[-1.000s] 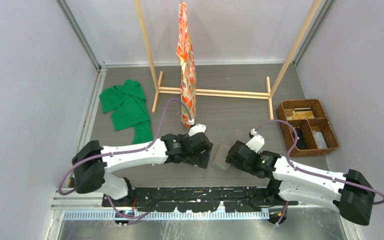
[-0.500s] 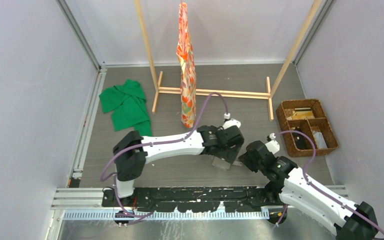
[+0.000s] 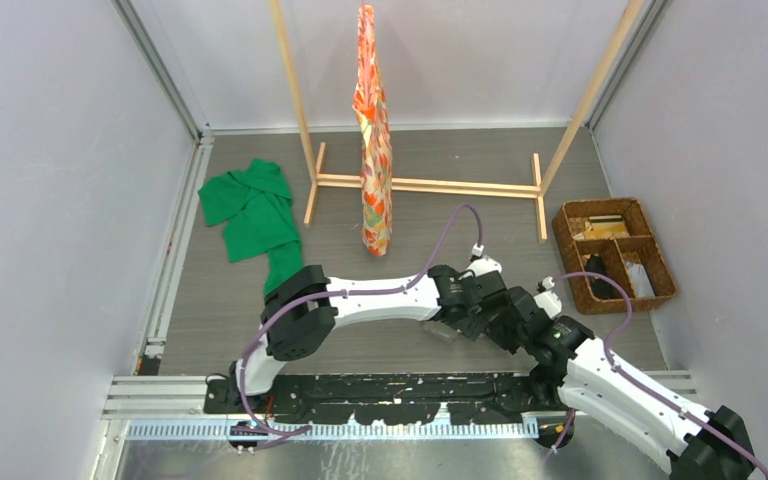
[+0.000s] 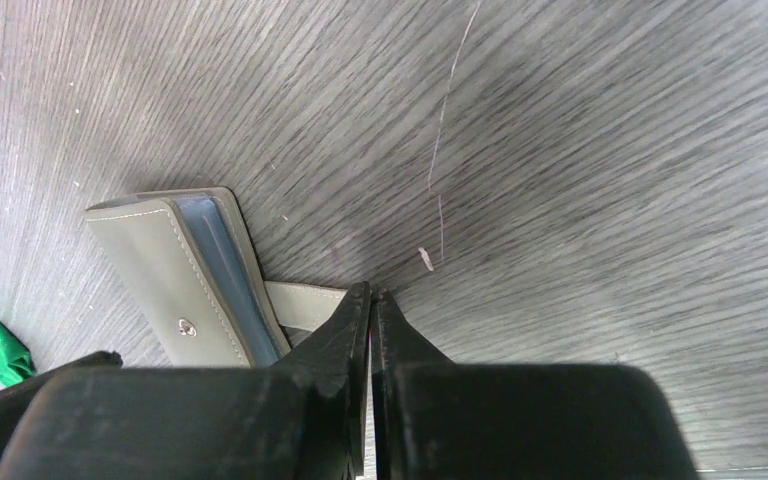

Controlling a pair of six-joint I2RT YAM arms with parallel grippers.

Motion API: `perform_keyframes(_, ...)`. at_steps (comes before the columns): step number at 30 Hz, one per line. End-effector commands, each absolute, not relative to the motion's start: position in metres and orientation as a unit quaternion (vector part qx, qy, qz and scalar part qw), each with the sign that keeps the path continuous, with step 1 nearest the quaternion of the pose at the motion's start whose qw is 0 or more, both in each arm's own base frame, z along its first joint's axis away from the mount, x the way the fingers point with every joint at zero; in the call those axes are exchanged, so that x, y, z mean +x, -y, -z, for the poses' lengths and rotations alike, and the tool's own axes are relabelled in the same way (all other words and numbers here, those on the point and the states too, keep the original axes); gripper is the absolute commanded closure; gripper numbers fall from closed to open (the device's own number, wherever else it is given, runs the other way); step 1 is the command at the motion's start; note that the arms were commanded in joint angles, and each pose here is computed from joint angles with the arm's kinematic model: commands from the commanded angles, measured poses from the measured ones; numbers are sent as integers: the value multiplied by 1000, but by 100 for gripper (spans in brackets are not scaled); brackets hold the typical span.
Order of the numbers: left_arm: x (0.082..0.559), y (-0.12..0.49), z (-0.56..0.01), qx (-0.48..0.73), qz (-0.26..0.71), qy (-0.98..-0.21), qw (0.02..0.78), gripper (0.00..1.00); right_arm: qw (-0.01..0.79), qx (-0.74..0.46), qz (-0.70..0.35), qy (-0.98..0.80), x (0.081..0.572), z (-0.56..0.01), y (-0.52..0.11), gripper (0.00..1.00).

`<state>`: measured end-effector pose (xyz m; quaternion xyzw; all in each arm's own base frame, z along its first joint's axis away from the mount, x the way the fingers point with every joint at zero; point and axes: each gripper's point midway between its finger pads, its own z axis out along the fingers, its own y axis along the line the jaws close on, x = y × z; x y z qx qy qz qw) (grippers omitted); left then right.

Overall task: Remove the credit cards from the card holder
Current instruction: Open the card holder at the center of the board.

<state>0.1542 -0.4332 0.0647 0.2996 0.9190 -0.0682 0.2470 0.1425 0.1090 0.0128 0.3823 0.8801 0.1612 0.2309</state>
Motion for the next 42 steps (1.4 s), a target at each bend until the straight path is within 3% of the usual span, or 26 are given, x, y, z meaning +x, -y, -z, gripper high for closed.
perform_keyframes(1, 157, 438, -59, 294, 52, -919, 259, 18, 220, 395, -149, -879, 134, -7, -102, 94)
perform_keyframes(6, 165, 432, -49, 280, 29, -920, 272, 35, 221, 402, -154, -875, 133, -9, -101, 94)
perform_keyframes(9, 168, 427, -47, 268, 21, -921, 282, 37, 223, 407, -158, -872, 132, -11, -100, 94)
perform_keyframes(21, 169, 423, -60, 245, 84, -910, 324, 31, 263, 406, -179, -857, 137, -44, -92, 94)
perform_keyframes(27, 168, 425, -57, 267, 85, -905, 321, 23, 287, 401, -172, -853, 139, -63, -83, 92)
perform_keyframes(36, 164, 434, -45, 273, 91, -905, 312, 25, 281, 409, -174, -851, 138, -56, -84, 92)
perform_keyframes(42, 153, 439, -34, 283, 107, -907, 294, 19, 278, 418, -180, -846, 137, -52, -85, 91)
